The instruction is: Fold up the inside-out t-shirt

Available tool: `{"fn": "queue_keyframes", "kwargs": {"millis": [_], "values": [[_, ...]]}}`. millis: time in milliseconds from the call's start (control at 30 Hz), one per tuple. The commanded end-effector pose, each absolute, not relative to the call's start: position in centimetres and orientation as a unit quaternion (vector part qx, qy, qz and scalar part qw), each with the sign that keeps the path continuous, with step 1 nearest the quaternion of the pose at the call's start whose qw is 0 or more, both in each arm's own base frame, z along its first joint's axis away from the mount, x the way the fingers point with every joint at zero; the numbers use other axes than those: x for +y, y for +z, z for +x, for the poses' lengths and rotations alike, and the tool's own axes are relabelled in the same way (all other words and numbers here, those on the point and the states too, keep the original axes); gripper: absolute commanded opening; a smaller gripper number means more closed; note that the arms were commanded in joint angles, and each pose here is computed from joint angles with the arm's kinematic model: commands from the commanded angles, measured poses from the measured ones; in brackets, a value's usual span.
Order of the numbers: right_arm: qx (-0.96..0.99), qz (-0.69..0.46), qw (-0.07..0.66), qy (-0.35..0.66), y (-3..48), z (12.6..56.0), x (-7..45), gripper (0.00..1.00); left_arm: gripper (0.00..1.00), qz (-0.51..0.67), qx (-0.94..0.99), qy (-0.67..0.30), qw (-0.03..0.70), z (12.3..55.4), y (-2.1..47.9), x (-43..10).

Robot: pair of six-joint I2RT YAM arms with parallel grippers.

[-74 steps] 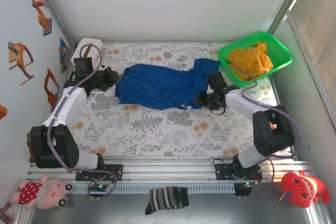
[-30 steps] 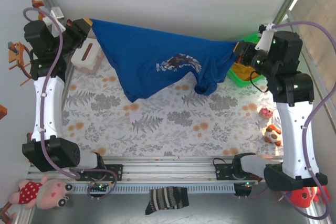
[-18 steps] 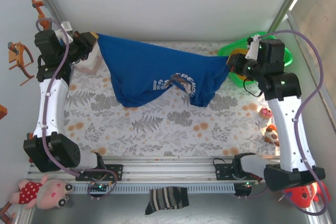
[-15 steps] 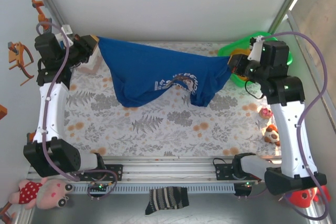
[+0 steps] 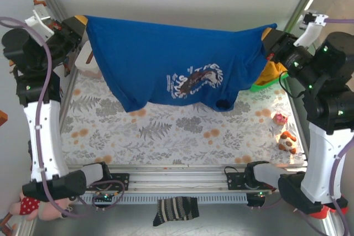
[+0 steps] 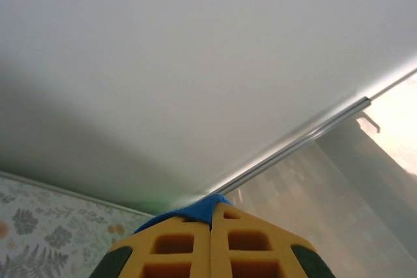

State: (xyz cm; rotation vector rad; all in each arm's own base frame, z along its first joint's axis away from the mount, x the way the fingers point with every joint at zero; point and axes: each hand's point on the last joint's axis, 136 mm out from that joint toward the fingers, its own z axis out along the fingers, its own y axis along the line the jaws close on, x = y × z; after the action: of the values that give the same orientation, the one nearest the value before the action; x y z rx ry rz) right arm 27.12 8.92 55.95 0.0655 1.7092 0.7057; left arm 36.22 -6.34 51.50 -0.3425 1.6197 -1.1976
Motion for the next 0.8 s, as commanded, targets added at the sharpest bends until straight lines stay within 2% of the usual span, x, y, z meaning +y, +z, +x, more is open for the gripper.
{"fn": "queue_keyframes", "kwargs": {"millis": [0, 333, 533, 567, 600, 667, 733, 767], "values": [[0.793, 0.048, 0.543, 0.27, 50.0, 33.4, 9.1, 0.0, 0.05, -0.236, 0.73, -0.467, 0.44, 42.3, 41.7, -4.5], [0.871, 0.081, 0.433, 0.217, 35.7, 47.7, 9.5, 0.0, 0.11, -0.278, 0.81, -0.395, 0.332, 52.5, 25.0, -2.9], [0.888, 0.084, 0.398, 0.215, 30.6, 52.9, 10.3, 0.0, 0.12, -0.277, 0.829, -0.374, 0.31, 55.8, 21.3, -2.8], [0.892, 0.082, 0.388, 0.218, 30.1, 53.2, 10.5, 0.09, 0.15, -0.275, 0.83, -0.376, 0.307, 55.8, 21.4, -3.1], [0.896, 0.078, 0.377, 0.22, 29.6, 53.0, 10.8, 0.35, 0.19, -0.27, 0.832, -0.377, 0.304, 55.4, 21.5, -3.5], [0.898, 0.063, 0.373, 0.224, 29.6, 52.0, 11.4, 0.57, 0.34, -0.256, 0.842, -0.371, 0.298, 54.0, 21.8, -4.5], [0.894, 0.061, 0.38, 0.229, 30.3, 50.1, 11.5, 0.59, 0.45, -0.237, 0.856, -0.358, 0.287, 51.5, 21.9, -5.8], [0.891, 0.065, 0.382, 0.234, 30.5, 49.2, 11.5, 0.59, 0.47, -0.23, 0.863, -0.351, 0.28, 50.3, 21.7, -6.4]]}}
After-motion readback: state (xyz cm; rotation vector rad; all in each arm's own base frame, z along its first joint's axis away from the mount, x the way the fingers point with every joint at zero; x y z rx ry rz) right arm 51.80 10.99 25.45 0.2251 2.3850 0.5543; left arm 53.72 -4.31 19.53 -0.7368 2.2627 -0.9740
